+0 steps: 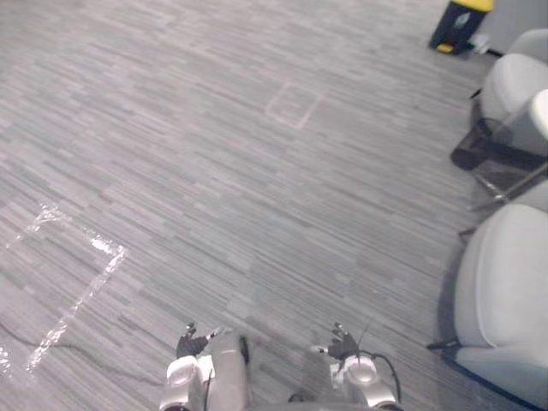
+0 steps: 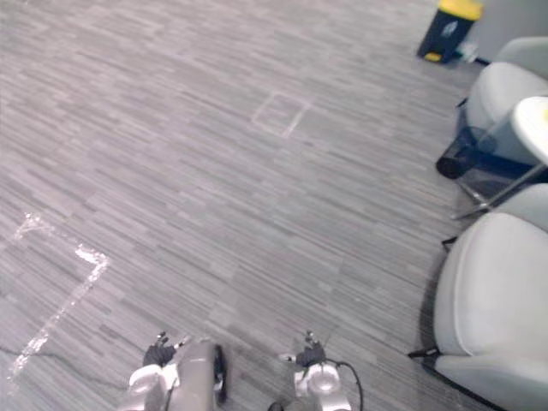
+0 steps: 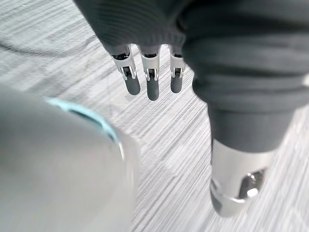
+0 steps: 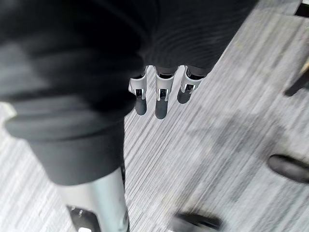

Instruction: Organize the slippers on the shoe rack

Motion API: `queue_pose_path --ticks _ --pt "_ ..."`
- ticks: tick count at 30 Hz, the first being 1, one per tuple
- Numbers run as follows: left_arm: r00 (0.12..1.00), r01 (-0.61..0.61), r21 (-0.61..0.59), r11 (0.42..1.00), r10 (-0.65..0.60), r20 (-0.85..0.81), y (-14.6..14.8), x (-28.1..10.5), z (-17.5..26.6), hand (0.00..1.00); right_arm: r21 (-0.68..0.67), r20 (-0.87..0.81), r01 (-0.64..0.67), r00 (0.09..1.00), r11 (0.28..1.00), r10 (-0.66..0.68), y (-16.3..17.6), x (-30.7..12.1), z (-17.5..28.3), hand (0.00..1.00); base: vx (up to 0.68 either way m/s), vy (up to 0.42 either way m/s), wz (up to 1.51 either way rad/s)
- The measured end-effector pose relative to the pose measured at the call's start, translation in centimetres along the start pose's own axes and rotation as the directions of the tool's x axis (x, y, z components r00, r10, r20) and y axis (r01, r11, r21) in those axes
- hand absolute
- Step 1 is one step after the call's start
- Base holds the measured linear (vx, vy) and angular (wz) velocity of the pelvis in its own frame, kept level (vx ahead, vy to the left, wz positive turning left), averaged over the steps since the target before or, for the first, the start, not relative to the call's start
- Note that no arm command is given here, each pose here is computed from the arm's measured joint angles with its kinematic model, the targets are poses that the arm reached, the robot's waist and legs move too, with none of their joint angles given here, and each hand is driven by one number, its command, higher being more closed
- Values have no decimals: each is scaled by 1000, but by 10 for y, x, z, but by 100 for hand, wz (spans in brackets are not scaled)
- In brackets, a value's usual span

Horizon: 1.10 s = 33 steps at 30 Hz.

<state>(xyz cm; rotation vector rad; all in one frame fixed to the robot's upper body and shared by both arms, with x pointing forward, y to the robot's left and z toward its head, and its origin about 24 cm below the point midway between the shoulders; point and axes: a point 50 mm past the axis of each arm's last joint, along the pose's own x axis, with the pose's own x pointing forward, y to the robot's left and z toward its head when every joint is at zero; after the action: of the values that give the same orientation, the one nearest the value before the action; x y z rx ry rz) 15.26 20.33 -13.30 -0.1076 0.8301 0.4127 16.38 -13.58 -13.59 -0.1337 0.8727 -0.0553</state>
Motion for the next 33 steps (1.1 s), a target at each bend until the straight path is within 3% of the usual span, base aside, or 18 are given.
queue_pose_path --ticks 10,18,24,33 --pt "995 -41 39 998 45 -94 14 -3 -22 0 -8 -23 -30 999 1000 30 6 0 -5 0 575 220 9" --pt "992 -26 57 998 33 -119 12 -6 -31 0 -54 21 -20 1000 998 21 -2 5 10 0 528 -82 55" --pt "987 -53 -56 997 44 -155 2 -14 -44 0 -52 -17 -12 1000 999 11 -5 4 2 0 634 -172 27" --pt "999 -38 -53 998 37 -31 1 -8 -15 0 -20 -25 2 1000 1000 -2 -3 5 6 0 607 31 -30"
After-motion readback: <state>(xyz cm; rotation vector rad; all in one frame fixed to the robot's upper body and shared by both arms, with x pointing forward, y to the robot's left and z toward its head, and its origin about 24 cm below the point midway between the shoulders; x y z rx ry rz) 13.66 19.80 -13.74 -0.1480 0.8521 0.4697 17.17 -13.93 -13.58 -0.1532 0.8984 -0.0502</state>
